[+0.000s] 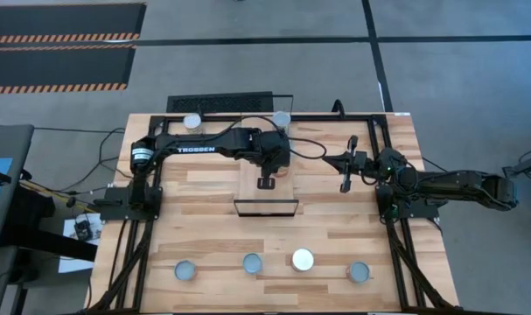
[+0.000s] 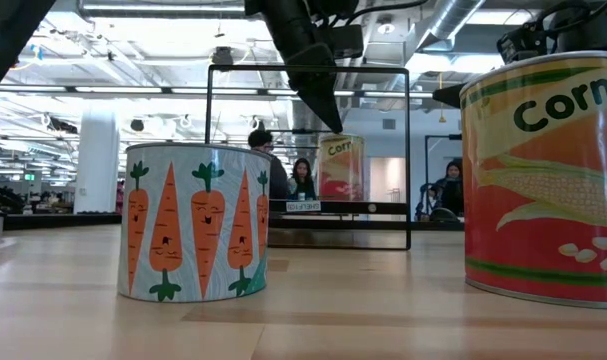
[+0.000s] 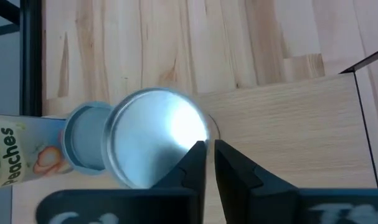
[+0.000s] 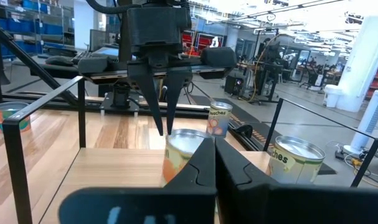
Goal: Pick and place cans onto a shelf
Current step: Put the top canned corn on the shelf
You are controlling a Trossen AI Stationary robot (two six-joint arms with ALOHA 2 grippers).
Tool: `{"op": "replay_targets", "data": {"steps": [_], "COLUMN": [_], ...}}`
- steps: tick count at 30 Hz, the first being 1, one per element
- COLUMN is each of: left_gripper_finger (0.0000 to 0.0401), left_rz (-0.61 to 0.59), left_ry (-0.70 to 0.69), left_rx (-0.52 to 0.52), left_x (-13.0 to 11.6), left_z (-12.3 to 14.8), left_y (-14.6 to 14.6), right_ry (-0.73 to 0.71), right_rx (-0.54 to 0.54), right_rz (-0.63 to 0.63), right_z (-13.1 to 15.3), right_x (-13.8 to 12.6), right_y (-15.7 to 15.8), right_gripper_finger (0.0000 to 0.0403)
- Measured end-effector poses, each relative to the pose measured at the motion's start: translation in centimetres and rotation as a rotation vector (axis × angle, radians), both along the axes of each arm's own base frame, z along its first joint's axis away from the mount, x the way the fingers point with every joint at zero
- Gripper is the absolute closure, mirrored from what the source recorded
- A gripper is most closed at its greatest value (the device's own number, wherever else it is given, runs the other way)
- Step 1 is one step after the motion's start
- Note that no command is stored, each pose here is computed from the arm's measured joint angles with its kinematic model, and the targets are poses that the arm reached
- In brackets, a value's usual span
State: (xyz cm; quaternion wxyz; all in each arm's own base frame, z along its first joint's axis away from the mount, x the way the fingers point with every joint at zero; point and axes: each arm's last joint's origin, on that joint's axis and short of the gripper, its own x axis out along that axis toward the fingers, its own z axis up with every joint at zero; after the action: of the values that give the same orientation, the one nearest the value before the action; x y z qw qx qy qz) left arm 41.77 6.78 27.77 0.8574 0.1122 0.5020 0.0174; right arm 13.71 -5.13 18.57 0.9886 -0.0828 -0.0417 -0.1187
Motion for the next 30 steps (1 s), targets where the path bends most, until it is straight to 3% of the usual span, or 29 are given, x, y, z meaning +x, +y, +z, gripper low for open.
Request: {"op": "replay_targets", "data": {"steps": [7, 13, 30], "left_gripper_finger": [0.0371, 0.0397, 0.0401], "left_rz": [-0.017, -0.034, -0.044], "left_ry": [0.000, -0.008, -0.079], "left_rx": [0.010, 0.003, -0.010], "left_x": [0.0, -0.2, 0.9], "left_z": [0.1, 0.4, -0.2], "left_y": [0.0, 0.4, 1.3], "right_ry": [0.000, -0.001, -0.007], "right_rx": [0.000, 0.000, -0.003], "right_rz": [0.000, 0.000, 0.000], "right_z": [0.0, 0.0, 0.1], "right_x": [0.0, 0.0, 0.0], "right_y": [0.0, 0.0, 0.0], "right_gripper_finger": [0.0395, 0.0395, 0.0394]}}
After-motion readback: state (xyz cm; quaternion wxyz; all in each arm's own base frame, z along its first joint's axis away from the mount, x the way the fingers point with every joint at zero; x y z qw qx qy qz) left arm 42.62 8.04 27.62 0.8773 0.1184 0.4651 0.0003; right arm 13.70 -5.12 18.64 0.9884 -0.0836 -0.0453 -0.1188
